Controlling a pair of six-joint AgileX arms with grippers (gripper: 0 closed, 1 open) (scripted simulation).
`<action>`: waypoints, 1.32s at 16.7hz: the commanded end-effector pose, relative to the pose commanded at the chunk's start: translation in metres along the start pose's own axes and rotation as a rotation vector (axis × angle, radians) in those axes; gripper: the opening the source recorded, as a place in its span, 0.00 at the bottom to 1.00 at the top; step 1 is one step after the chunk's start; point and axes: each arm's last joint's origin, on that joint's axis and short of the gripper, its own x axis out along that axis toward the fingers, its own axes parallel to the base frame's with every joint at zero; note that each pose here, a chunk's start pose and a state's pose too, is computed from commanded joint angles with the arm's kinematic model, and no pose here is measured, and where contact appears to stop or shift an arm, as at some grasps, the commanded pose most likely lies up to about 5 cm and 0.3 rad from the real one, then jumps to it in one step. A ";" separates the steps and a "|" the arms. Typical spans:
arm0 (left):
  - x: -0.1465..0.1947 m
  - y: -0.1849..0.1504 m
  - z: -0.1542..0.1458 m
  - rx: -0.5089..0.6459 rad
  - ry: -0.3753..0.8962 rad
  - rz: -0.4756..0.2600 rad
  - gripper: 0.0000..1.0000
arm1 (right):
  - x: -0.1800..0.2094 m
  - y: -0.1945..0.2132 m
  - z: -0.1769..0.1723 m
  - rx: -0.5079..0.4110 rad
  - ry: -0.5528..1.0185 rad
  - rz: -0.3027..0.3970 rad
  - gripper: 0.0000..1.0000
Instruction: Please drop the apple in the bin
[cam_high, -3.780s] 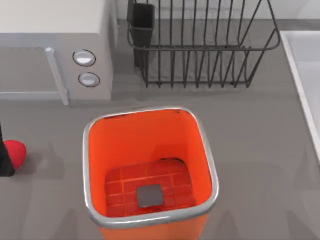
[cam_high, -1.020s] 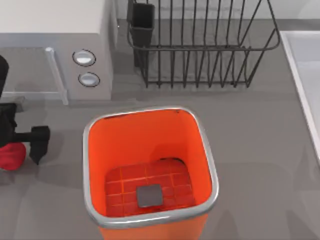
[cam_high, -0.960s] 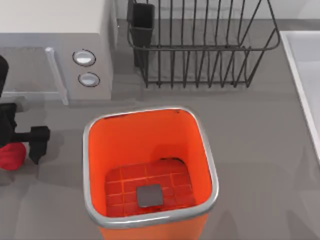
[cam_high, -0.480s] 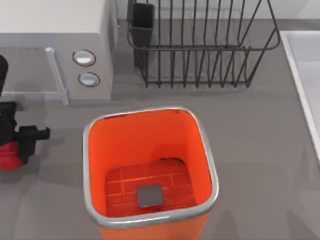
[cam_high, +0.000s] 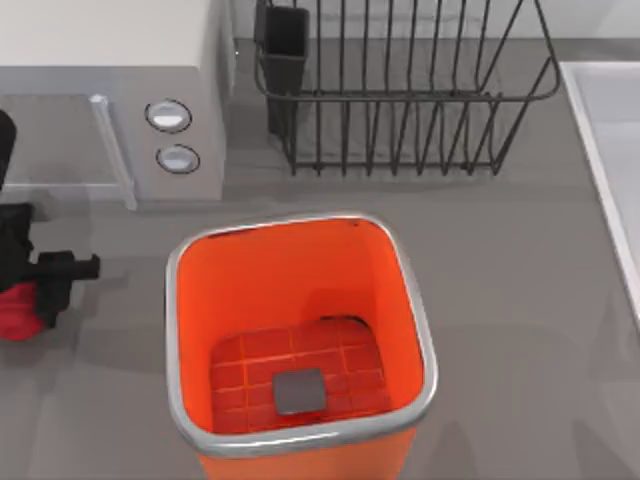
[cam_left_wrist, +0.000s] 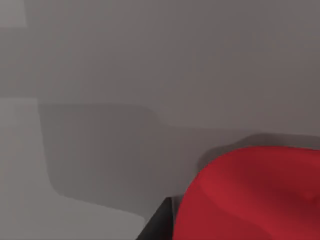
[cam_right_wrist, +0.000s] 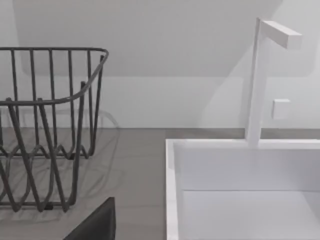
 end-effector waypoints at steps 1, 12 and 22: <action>0.000 0.000 0.000 0.000 0.000 0.001 0.00 | 0.000 0.000 0.000 0.000 0.000 0.000 1.00; -0.112 -0.007 -0.019 -0.014 -0.067 0.141 0.00 | 0.000 0.000 0.000 0.000 0.000 0.000 1.00; -0.150 0.000 0.001 0.000 0.000 0.000 0.00 | 0.000 0.000 0.000 0.000 0.000 0.000 1.00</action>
